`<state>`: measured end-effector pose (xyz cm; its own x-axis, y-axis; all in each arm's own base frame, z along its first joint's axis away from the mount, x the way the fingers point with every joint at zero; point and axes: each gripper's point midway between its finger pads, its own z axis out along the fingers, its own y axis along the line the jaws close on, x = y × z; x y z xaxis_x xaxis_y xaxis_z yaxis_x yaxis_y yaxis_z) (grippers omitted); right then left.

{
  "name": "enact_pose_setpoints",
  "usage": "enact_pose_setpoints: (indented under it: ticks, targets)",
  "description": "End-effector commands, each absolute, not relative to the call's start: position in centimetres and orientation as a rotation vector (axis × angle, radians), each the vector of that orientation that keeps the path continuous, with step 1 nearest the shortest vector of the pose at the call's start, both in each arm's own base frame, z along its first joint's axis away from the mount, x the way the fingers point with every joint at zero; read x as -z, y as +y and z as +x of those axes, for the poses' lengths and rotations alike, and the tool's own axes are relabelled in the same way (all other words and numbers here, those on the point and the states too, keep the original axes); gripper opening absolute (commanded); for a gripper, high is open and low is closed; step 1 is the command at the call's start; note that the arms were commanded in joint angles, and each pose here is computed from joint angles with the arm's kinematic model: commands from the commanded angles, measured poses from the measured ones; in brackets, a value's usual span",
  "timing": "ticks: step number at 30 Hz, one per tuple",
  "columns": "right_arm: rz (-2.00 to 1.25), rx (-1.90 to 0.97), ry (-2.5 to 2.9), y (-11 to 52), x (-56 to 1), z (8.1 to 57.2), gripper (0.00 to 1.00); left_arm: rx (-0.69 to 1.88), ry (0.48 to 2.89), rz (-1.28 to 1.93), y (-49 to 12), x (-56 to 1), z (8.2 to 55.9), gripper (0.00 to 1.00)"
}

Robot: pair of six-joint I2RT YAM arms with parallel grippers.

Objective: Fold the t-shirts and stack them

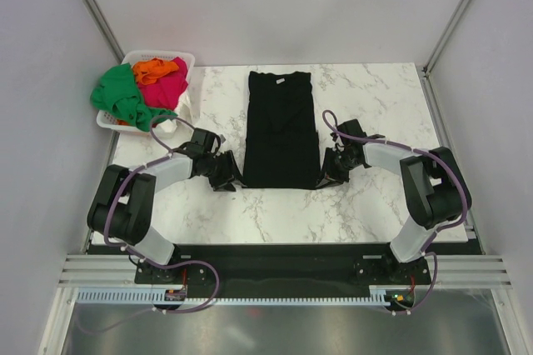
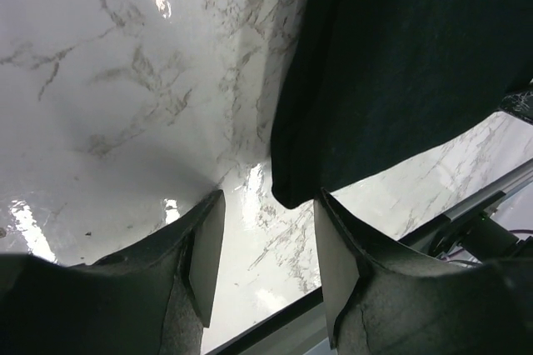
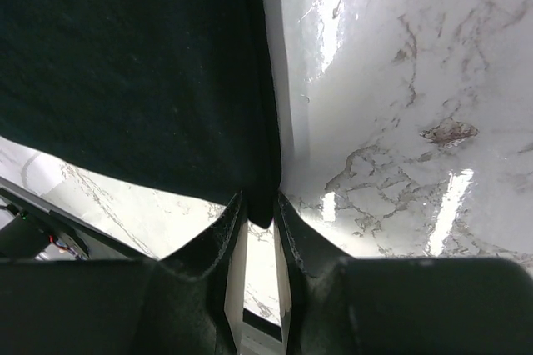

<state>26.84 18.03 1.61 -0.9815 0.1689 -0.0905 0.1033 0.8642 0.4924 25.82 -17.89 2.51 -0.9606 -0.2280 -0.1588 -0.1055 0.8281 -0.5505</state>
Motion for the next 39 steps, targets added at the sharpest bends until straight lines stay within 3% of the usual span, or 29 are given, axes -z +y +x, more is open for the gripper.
enact_pose_setpoints:
  ticks: [1,4,10,16,23,31,39]
  targets:
    - [0.193,-0.729,2.915,17.9,-0.6,26.8,0.25,0.872,2.734,-0.261,-18.7,-3.1,26.8,0.54]
    - [0.190,-0.728,2.917,17.9,-0.6,26.8,0.25,0.870,2.743,-0.275,-18.8,-2.8,26.9,0.53]
    - [0.186,-0.730,2.922,17.9,-0.4,26.8,0.25,0.860,2.743,-0.280,-19.2,-2.5,27.3,0.41]
    - [0.184,-0.727,2.926,18.0,-0.4,26.9,0.19,0.831,2.747,-0.269,-19.7,-2.2,27.4,0.33]
    - [0.188,-0.727,2.925,18.0,-0.4,27.0,0.03,0.829,2.747,-0.276,-20.3,-2.3,27.6,0.02]
    - [0.175,-0.726,2.895,17.7,-2.2,26.6,0.00,0.880,2.722,-0.257,-20.9,-5.0,26.6,0.02]
    - [0.076,-0.735,2.839,16.5,-7.8,23.2,0.00,0.895,2.710,-0.299,-19.4,-9.7,21.9,0.02]
